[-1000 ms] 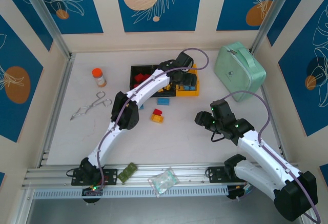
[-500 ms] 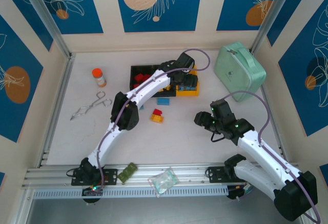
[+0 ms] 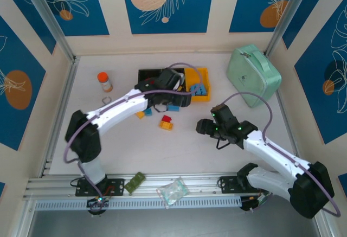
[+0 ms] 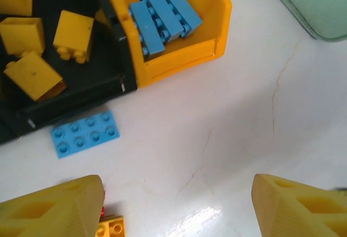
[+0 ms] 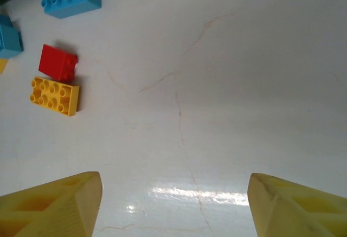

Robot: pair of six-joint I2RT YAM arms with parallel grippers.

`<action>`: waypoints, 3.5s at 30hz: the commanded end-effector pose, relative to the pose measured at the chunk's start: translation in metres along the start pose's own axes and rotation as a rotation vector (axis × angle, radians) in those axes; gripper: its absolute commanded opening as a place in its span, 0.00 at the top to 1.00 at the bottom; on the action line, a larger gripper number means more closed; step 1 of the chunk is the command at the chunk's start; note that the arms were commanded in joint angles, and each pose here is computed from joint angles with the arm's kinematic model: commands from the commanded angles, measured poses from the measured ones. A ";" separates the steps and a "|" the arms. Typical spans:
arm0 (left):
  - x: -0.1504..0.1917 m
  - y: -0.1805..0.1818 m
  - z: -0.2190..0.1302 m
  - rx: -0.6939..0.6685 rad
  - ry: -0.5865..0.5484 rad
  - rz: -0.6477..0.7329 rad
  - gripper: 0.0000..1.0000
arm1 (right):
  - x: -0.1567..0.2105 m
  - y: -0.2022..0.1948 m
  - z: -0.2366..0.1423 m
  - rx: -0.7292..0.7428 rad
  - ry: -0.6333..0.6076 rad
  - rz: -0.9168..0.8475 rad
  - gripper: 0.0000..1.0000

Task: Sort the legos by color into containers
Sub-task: Place the lego in the container, then pick up the lego from the center of the table, then place the lego in the container.

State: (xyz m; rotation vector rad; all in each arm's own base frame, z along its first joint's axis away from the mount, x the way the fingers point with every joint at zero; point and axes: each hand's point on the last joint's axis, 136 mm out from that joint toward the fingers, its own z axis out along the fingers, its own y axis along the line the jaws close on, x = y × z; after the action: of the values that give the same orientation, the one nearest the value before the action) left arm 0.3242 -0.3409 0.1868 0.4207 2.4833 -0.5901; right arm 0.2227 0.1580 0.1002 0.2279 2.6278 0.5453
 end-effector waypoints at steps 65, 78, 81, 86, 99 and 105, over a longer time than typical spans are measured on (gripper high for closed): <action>0.119 0.086 -0.031 0.036 -0.040 -0.333 0.24 | -0.127 0.069 0.056 0.138 -0.142 -0.002 0.35; 0.132 0.089 -0.031 0.040 -0.025 -0.347 0.24 | -0.213 0.047 0.090 0.142 -0.158 0.367 0.35; 0.136 0.090 -0.031 0.038 -0.019 -0.350 0.24 | -0.223 0.044 0.103 0.171 -0.153 0.401 0.35; 0.141 0.093 -0.030 0.035 -0.015 -0.357 0.24 | -0.235 0.038 0.122 0.201 -0.127 0.476 0.32; 0.140 0.094 -0.032 0.032 -0.023 -0.362 0.24 | -0.233 0.051 0.111 0.167 -0.142 0.453 0.22; 0.141 0.098 -0.034 -0.008 -0.007 -0.342 0.24 | -0.198 0.062 0.077 0.065 -0.160 0.358 0.24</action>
State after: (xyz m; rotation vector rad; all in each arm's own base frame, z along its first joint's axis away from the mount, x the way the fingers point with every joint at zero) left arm 0.2327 -0.2207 0.0921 -0.0148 2.5778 -0.7379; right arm 0.4489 0.1803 0.1050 0.8533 2.5215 0.4184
